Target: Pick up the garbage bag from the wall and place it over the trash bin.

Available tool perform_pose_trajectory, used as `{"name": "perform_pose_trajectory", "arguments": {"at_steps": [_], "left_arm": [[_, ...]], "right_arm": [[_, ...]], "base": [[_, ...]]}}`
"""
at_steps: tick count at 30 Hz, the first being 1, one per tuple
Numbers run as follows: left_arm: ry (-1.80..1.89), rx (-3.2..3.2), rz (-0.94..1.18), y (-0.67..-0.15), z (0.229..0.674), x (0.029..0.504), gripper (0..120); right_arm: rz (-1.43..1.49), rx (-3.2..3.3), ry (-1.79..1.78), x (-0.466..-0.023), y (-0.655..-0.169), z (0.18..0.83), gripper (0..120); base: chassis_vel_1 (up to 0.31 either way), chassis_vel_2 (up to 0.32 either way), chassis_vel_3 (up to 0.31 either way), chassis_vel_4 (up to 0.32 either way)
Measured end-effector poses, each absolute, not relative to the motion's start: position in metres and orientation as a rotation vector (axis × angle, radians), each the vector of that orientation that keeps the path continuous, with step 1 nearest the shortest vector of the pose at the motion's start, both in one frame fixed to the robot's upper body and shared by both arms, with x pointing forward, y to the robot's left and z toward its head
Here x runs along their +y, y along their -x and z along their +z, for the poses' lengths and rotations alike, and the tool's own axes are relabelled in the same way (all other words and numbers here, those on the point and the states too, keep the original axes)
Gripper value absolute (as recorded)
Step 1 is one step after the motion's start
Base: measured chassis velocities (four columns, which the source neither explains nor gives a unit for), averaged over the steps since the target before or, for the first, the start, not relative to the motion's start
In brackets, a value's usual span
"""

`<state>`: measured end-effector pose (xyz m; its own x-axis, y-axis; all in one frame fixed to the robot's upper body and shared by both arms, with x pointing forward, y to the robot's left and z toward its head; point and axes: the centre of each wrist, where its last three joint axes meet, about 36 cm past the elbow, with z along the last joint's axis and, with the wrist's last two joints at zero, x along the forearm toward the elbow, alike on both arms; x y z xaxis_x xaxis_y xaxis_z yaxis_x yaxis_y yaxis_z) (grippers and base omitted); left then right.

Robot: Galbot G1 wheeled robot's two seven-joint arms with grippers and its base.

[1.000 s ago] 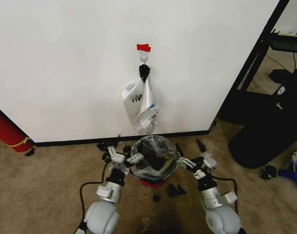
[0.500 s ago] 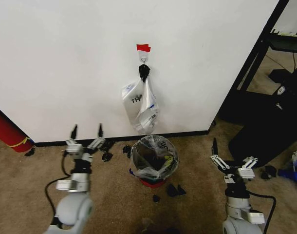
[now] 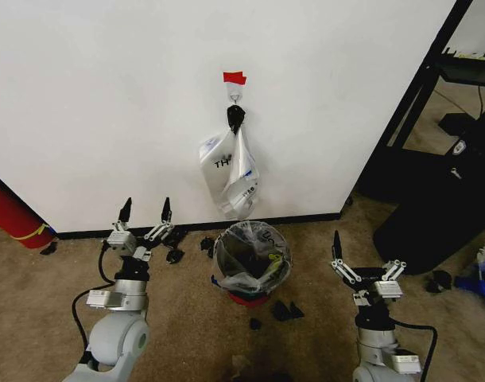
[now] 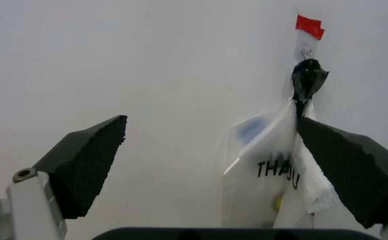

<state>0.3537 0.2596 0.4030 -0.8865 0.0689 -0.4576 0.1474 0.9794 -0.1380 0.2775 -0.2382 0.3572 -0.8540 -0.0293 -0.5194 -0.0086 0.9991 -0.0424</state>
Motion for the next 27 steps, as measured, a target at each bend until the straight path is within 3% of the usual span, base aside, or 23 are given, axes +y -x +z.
{"name": "perform_pose_trajectory", "arguments": {"at_steps": [27], "left_arm": [[-0.153, 2.661, -0.228, -0.3537, 0.4030, 0.2590, 100]], "right_arm": [[-0.048, 2.596, 0.027, -0.2383, -0.2781, 0.3576, 100]], "base": [[0.000, 0.000, 0.000, 0.000]]}}
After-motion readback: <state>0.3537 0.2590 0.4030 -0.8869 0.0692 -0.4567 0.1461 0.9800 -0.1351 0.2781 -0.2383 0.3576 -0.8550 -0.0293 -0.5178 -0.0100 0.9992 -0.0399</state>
